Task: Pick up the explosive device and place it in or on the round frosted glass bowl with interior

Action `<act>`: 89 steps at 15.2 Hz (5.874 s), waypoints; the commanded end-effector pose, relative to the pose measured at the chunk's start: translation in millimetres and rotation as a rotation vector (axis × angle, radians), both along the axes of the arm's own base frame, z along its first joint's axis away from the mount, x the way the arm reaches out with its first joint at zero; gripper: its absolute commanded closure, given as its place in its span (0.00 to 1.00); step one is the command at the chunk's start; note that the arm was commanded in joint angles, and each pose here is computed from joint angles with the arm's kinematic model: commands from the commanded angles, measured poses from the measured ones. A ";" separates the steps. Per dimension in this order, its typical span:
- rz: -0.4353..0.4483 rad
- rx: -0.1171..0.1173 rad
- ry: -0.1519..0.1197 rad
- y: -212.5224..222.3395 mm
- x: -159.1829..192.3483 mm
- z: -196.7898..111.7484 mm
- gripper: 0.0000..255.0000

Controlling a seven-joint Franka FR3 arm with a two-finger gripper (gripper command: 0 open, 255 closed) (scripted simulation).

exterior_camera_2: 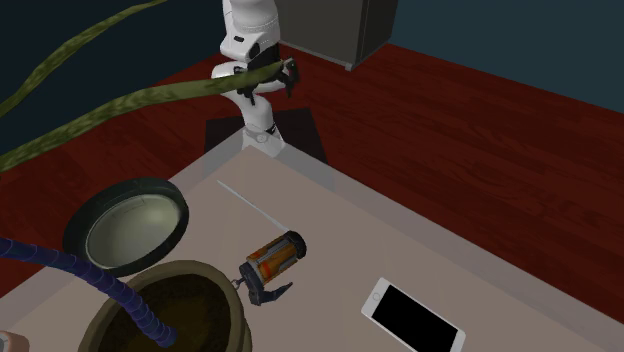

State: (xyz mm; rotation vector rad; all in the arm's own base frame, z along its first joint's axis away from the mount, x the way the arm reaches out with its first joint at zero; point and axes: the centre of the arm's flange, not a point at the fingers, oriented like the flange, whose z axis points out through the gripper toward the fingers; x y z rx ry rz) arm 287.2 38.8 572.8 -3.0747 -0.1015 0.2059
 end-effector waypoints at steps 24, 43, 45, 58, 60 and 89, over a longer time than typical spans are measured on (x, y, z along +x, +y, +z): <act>-0.661 -0.135 -0.185 18.2 265.8 -34.9 0.00; -0.912 -0.187 -0.256 -26.8 365.8 -73.4 0.00; -0.912 -0.187 -0.256 -26.8 365.8 -73.4 0.00; -0.912 -0.187 -0.256 -26.8 365.8 -73.4 1.00; -0.912 -0.187 -0.256 -26.8 365.8 -62.9 1.00; -0.912 -0.187 -0.256 -26.8 365.8 90.3 1.00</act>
